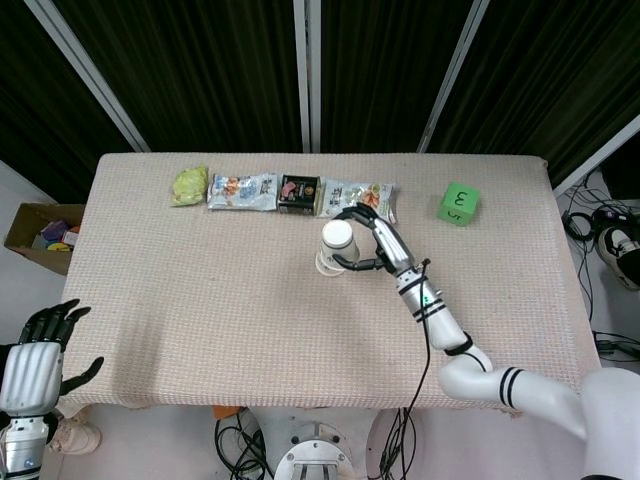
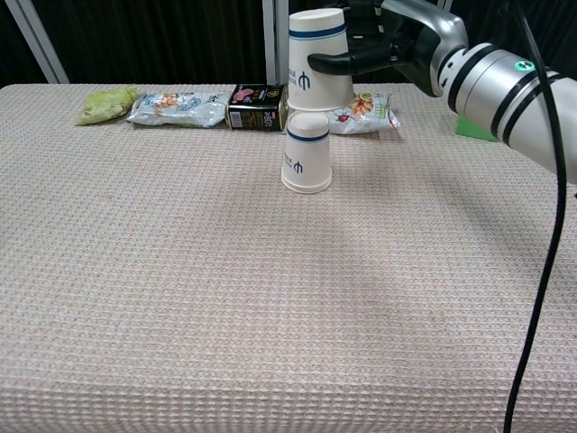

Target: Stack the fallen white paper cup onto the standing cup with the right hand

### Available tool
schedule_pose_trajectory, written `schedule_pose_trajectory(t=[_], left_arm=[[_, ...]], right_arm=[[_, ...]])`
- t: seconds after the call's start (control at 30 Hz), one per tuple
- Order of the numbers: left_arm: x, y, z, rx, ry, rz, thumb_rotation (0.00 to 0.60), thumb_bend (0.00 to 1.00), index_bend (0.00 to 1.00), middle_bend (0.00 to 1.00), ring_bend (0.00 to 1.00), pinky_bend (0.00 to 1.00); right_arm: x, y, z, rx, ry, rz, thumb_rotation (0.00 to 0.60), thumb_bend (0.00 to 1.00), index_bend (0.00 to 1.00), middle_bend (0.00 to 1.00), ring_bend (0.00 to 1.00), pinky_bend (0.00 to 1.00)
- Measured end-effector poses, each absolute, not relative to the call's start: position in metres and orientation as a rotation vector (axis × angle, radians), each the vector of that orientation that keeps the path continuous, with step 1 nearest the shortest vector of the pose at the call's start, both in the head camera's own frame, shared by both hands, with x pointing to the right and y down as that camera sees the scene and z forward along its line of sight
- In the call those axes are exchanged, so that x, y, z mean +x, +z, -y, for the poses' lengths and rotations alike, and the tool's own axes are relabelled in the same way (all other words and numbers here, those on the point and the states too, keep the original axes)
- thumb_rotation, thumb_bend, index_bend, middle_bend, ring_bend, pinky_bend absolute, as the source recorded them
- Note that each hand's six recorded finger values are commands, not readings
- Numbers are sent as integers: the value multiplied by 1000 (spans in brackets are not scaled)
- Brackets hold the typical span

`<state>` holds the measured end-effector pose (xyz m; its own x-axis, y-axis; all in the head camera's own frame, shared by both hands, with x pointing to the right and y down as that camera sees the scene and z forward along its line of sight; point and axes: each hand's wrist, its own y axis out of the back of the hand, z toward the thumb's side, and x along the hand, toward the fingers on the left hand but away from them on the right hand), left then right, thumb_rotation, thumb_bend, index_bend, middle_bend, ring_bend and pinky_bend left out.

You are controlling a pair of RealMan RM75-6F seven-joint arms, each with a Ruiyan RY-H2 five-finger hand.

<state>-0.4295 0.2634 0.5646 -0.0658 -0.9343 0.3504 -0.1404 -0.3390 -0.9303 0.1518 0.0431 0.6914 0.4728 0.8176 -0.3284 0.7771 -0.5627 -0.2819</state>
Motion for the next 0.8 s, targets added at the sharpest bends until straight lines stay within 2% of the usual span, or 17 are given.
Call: schedule_pose_trajectory(t=[0.47,0.8], left_arm=[[-436,568,-263,-1521,-1506,-1189,600,189,220,152,132,145],[-437,568,-265,-1519,-1519,-1190,600,189,219,152,131,145]], right_arm=[[138,723,-30,-2552,730,1409,600,220,469,325,137,57],[132,737,-35,-2561,742,1363,600,217,469,322,136,52]])
